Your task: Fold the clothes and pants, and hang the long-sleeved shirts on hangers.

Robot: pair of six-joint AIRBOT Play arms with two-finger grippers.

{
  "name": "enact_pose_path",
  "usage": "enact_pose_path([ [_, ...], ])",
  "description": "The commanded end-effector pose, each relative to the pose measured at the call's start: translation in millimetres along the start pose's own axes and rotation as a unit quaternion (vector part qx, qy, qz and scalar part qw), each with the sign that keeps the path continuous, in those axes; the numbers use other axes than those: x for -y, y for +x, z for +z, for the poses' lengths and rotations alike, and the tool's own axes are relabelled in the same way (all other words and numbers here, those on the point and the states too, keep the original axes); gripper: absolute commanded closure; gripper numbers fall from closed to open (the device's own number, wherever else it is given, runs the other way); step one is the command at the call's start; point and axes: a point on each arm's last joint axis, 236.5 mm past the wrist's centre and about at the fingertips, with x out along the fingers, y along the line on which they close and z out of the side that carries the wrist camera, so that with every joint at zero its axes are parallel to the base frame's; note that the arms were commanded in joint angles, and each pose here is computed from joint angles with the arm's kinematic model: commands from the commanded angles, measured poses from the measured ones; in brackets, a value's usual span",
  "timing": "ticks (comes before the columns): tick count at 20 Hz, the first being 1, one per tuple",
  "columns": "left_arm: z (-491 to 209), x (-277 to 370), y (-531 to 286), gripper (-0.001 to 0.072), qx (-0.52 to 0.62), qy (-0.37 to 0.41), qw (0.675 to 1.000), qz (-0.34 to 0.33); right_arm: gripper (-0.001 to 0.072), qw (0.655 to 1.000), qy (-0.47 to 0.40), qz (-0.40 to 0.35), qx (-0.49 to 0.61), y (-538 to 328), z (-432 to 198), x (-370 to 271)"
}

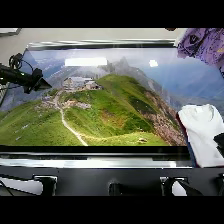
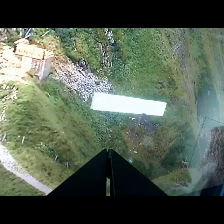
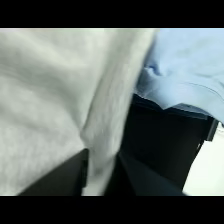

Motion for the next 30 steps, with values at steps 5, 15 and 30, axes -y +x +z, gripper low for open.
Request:
enact_pose_path([
  [5, 8.5, 10.9, -18.6, 0.0686, 0.046, 0.037, 0.998, 0.013, 0.0439, 0.96, -0.101, 0.236, 0.108, -54.5, 35.9, -92.1],
  [15, -30.1, 61.3, -43.2, 0.0687, 0.151, 0.247, 0.949, 0.125, 0.0674, 0.688, -0.46, 0.478, 0.295, -243.7, -144.2, -243.6],
  [30, -48.9, 64.1, -39.1, 0.0682, 0.167, 0.274, 0.935, 0.154, 0.0674, 0.646, -0.523, 0.47, 0.297, -248.8, -196.0, -240.7],
])
